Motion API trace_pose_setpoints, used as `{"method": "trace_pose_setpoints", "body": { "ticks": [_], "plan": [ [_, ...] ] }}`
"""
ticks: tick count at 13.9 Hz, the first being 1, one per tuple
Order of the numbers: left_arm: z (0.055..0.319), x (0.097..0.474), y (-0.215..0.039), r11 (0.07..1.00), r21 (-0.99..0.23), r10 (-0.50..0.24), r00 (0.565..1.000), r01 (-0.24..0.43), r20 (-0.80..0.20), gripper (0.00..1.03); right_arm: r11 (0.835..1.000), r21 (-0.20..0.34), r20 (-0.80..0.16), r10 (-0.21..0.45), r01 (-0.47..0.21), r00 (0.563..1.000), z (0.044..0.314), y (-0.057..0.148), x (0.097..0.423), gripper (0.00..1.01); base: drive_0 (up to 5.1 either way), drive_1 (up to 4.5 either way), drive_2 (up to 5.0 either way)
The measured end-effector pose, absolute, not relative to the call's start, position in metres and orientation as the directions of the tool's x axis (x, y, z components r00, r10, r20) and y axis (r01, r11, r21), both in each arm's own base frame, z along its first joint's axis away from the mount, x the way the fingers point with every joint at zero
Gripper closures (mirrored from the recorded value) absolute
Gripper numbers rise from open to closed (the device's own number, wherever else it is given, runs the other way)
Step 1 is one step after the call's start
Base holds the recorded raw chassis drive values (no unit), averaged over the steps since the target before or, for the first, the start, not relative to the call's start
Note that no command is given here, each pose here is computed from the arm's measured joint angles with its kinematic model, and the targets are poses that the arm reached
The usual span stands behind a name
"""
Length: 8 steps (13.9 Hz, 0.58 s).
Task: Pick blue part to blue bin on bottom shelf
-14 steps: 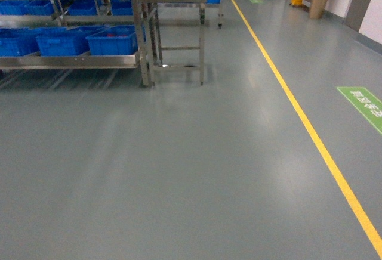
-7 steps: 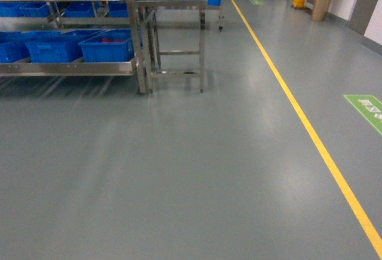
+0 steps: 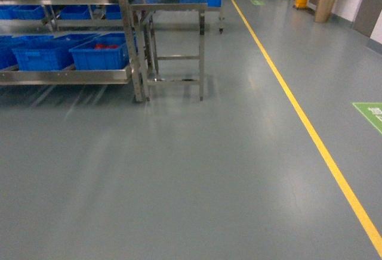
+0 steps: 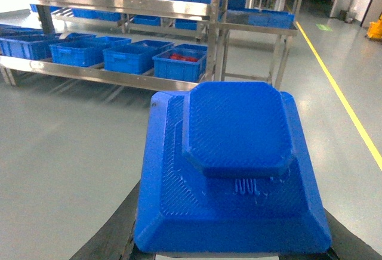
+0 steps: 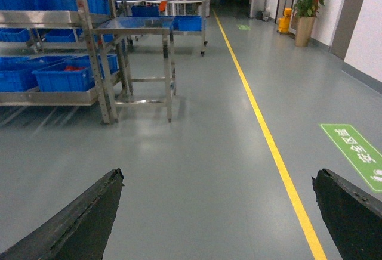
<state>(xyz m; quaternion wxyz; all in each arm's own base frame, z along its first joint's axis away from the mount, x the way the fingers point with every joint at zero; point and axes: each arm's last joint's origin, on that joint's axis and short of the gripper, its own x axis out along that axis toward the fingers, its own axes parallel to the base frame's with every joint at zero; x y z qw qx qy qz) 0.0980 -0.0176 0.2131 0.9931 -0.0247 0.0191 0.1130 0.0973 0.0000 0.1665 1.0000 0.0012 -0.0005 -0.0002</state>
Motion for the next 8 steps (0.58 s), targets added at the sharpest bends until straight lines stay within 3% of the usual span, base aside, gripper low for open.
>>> {"method": "trace_pose_setpoints", "body": {
  "ticks": [8],
  "plan": [
    [0.2133,0.0978,-0.0175,0.973,-0.046,0.224,0.974,-0.226,-0.041,0.6,1.0,0.002,0.002,0.0,0.0,1.0,0.1666,0.0,0.0973,0.03,0.0,4.21,-4.1]
  ]
}}
